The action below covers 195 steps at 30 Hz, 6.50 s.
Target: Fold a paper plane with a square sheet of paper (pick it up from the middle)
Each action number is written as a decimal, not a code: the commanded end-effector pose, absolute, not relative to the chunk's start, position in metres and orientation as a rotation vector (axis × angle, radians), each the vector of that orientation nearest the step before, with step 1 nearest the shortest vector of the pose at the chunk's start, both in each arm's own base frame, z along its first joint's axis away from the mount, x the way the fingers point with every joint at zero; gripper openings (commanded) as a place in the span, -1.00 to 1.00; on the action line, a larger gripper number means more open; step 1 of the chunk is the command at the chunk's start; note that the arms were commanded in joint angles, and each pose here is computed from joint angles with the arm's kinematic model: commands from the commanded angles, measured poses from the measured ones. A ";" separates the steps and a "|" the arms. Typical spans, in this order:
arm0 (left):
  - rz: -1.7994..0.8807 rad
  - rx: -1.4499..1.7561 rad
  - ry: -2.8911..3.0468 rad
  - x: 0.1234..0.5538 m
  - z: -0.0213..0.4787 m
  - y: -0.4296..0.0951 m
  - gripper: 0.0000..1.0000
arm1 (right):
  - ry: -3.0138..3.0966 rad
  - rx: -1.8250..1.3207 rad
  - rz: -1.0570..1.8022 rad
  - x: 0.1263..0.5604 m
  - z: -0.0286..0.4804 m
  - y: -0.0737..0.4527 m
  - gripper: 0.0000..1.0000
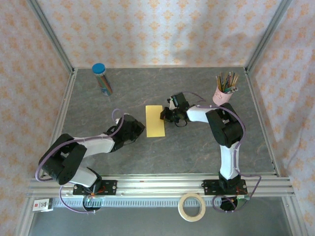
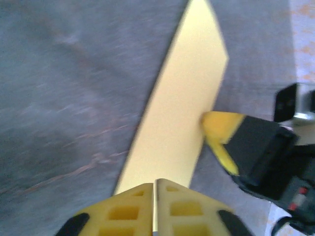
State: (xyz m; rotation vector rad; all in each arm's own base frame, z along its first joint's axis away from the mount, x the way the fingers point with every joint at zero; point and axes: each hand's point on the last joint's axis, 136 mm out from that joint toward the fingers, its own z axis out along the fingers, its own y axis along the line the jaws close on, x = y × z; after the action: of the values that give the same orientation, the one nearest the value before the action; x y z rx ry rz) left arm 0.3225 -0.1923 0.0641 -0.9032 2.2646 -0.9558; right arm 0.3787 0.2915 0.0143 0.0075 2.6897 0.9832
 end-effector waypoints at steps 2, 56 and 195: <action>-0.940 -0.743 2.285 0.342 0.083 -0.202 -0.62 | 2.858 0.075 0.793 0.361 -0.021 0.252 -0.82; -0.889 -0.816 2.514 0.384 -0.004 -0.212 -0.27 | 2.627 0.228 1.035 0.371 0.071 0.246 -0.13; -0.907 -0.642 2.541 0.389 -0.011 -0.249 -0.68 | 2.686 0.120 1.386 0.322 0.026 0.316 -1.00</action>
State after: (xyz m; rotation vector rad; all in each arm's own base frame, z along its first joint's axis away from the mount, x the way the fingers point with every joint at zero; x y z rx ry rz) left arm 0.4068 -0.2424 0.0236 -0.6412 2.4437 -0.9504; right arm 0.3179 0.3150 0.0317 0.1166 2.6909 1.4123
